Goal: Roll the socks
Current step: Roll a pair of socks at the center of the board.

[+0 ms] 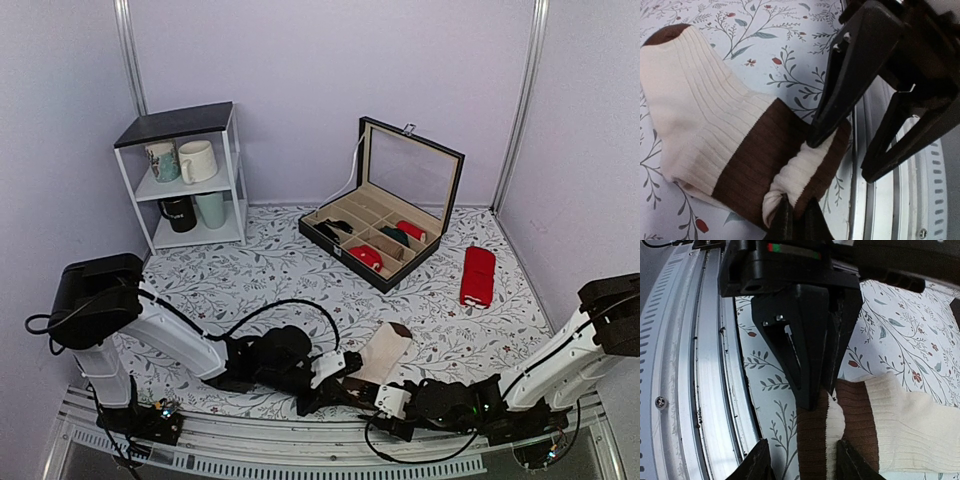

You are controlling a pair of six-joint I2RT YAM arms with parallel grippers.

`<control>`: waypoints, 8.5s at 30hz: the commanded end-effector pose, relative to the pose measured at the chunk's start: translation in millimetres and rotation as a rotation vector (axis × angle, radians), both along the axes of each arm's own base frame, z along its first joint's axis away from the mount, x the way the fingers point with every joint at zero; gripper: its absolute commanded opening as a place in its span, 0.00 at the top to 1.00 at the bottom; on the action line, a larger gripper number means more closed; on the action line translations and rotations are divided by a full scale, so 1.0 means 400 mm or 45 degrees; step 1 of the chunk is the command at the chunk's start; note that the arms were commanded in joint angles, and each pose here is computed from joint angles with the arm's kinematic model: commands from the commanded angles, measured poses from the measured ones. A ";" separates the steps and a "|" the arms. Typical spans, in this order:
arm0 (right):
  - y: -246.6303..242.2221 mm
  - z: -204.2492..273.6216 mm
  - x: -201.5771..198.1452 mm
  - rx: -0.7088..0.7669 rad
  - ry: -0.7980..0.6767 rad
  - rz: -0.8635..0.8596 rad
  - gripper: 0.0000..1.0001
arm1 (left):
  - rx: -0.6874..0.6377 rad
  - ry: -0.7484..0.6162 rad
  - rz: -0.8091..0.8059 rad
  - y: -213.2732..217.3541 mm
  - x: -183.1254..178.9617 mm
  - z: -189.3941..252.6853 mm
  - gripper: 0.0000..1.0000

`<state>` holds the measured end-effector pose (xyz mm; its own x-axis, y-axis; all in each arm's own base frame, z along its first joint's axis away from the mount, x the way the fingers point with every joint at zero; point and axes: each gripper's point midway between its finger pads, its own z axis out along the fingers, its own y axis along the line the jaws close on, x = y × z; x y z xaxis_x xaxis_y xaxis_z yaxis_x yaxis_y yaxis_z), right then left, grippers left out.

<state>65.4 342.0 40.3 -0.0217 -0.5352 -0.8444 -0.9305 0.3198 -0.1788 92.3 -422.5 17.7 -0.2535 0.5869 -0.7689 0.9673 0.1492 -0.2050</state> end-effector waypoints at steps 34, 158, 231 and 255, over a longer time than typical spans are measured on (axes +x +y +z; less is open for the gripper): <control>-0.079 -0.147 -0.070 -0.131 1.095 -0.235 0.94 | -0.123 -0.733 -0.115 0.028 -0.017 0.073 0.51; -0.103 -0.232 -0.091 -0.257 1.117 -0.237 0.91 | -0.086 -0.628 -0.327 0.013 -0.106 0.035 0.47; -0.062 -0.131 -0.058 -0.090 0.487 -0.236 0.93 | 0.087 -0.458 0.022 0.077 0.009 0.077 0.46; -0.060 -0.160 -0.063 -0.156 1.006 -0.222 0.91 | -0.049 -0.689 -0.319 0.021 -0.096 0.046 0.47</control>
